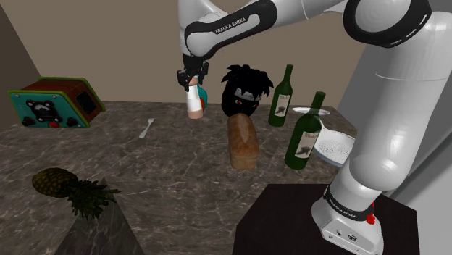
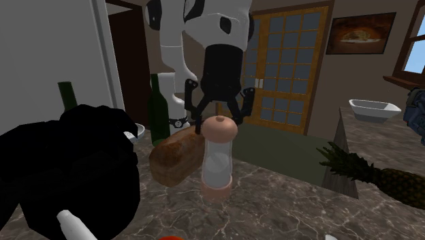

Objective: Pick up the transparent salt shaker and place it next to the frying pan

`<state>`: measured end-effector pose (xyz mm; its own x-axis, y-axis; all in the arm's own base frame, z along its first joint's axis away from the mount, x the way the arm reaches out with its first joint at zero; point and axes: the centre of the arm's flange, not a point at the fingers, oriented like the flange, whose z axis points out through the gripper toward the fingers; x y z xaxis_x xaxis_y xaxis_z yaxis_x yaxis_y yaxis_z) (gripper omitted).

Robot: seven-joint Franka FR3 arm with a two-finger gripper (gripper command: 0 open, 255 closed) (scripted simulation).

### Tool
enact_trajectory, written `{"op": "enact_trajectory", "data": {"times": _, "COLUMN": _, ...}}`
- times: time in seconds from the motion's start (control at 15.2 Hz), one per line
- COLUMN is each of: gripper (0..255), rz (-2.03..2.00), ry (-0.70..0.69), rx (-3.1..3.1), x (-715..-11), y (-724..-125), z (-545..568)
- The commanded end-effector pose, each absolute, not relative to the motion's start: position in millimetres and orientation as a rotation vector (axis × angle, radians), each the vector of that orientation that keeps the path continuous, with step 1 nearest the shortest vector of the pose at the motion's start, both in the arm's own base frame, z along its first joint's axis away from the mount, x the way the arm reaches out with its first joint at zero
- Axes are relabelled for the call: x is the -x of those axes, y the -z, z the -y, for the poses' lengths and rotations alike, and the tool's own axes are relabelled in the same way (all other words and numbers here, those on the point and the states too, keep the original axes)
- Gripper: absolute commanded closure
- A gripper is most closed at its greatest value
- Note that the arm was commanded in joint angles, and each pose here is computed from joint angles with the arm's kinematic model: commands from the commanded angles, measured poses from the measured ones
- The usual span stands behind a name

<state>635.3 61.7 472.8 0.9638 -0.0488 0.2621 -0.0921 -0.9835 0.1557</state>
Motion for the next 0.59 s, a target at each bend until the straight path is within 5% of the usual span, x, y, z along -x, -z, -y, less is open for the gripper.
{"op": "enact_trajectory", "data": {"times": 0.0, "gripper": 255, "rz": 0.106, "ry": -0.387, "rx": -2.947, "x": -634.9, "y": -484.3, "z": -62.7}}
{"op": "enact_trajectory", "data": {"times": 0.53, "gripper": 255, "rz": 0.106, "ry": -0.387, "rx": -2.947, "x": -634.9, "y": -526.6, "z": -62.7}}
